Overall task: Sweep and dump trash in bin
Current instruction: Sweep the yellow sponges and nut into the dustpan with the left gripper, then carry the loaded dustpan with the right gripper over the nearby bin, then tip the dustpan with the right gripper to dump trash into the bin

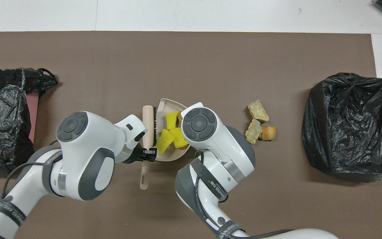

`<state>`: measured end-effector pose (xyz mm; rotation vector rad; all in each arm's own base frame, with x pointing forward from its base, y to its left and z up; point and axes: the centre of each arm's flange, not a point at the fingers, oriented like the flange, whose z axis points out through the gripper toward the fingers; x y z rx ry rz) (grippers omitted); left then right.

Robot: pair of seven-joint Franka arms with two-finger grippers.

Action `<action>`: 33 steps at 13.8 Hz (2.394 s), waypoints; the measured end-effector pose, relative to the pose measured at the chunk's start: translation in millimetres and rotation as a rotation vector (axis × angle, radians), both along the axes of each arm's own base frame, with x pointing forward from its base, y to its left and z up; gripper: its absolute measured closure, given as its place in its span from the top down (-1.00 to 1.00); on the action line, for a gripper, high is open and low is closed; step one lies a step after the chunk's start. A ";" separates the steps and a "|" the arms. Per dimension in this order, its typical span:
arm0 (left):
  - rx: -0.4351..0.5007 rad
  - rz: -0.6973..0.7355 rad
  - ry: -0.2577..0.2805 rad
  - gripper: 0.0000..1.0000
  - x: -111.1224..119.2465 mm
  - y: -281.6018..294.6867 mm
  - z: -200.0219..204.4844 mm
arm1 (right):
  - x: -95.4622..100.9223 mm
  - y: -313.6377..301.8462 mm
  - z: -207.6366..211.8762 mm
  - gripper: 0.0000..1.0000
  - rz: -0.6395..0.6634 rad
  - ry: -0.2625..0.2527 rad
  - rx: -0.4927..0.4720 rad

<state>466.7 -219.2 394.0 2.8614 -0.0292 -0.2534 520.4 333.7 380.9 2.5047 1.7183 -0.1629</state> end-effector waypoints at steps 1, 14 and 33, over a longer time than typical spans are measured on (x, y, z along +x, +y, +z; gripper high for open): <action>0.016 0.020 0.000 -0.47 1.7 13.4 8.1 | 7.3 -14.3 13.9 -0.37 -0.026 -0.017 0.011; 0.217 0.134 0.046 -0.47 -116.6 -107.5 -31.0 | 27.7 -375.8 190.6 -0.37 -0.132 -0.080 0.043; 0.106 0.186 0.010 1.00 -113.9 -125.5 -29.9 | 20.1 -492.2 154.6 -0.37 0.498 0.193 -0.620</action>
